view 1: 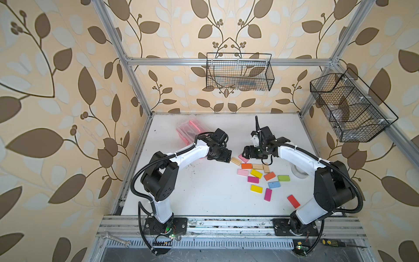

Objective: Assemble the number 7 with building blocks
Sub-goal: Move the distractor to the center of the board.

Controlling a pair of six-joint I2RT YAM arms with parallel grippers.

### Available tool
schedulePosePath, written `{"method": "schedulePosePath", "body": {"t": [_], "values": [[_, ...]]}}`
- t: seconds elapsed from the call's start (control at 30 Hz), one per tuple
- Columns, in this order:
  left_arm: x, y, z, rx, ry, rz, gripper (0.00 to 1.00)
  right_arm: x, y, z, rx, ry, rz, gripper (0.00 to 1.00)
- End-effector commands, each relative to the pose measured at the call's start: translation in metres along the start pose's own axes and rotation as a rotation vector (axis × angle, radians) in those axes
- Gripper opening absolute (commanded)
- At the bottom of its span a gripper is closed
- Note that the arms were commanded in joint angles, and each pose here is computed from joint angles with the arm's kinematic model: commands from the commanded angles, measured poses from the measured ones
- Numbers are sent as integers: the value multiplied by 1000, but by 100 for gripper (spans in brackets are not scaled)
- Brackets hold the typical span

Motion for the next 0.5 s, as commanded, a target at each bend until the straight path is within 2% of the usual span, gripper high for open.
{"method": "schedulePosePath", "body": {"t": [0.0,0.1,0.47], "values": [[-30,42,-16,-143,-60,67,86,-5,0,0,-15,0,-11,84],[-42,66,-17,-211,-114,31,86,-5,4,1,-29,1,-9,84],[-41,119,14,-179,-160,83,87,-12,10,-6,-48,-20,-32,85]]}}
Point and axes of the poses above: each gripper's point midway between its finger pads, its own x axis out along the fingers, its own y axis along the line the jaws close on, z = x × y, the point moved 2 cm from there along -x, back along the fingers, and after that the axes turned 4 degrees about x, right-handed, at the moved point
